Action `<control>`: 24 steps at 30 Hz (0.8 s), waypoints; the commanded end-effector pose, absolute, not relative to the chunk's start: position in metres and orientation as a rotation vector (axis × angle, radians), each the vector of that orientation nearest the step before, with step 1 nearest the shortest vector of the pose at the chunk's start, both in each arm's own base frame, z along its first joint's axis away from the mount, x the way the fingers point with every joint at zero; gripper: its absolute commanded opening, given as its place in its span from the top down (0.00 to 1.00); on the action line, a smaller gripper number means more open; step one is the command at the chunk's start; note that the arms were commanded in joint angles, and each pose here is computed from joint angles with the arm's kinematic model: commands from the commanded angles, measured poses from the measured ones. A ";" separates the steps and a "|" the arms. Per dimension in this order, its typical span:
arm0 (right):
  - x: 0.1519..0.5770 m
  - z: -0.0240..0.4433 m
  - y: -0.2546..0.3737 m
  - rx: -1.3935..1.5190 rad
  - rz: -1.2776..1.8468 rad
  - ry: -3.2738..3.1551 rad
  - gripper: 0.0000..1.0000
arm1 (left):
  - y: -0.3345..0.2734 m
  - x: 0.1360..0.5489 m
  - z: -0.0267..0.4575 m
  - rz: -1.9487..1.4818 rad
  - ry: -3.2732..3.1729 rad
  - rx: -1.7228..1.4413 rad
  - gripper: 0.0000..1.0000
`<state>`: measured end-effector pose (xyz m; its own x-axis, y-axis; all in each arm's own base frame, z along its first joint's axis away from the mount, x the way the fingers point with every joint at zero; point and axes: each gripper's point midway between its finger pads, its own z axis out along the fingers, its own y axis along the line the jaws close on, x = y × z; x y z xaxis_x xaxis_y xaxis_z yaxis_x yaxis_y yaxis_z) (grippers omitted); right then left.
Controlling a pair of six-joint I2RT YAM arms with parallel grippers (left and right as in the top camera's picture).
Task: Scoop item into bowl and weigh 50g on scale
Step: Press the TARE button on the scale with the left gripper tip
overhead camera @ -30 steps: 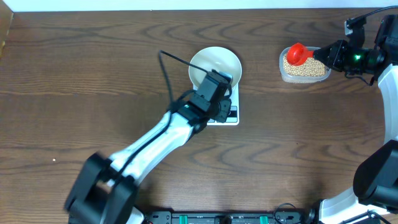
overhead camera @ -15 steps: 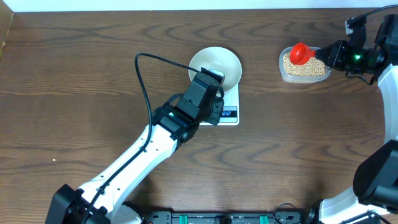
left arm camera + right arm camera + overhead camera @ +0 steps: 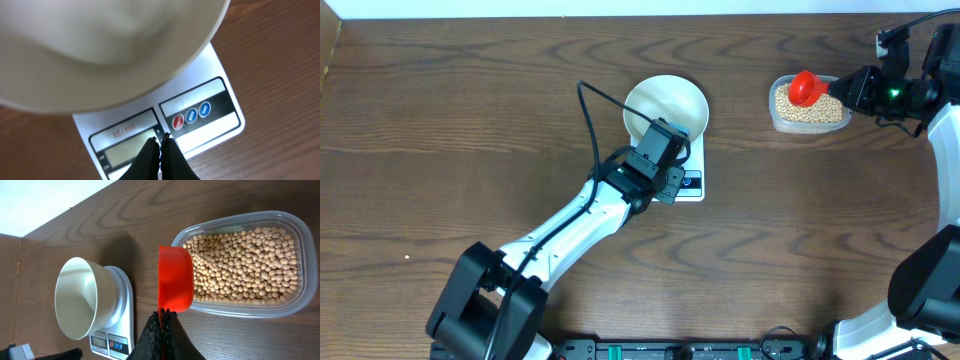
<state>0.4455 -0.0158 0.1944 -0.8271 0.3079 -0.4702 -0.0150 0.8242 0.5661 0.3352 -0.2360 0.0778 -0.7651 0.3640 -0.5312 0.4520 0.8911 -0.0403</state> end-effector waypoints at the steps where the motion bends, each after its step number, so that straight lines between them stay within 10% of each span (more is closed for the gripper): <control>1: 0.447 0.208 -0.014 0.167 0.740 2.414 0.99 | -0.241 0.339 0.061 -0.188 2.525 0.675 0.93; 24: 0.445 0.205 -0.017 0.176 0.720 2.431 0.99 | -0.257 0.346 0.030 -0.207 2.516 0.730 0.93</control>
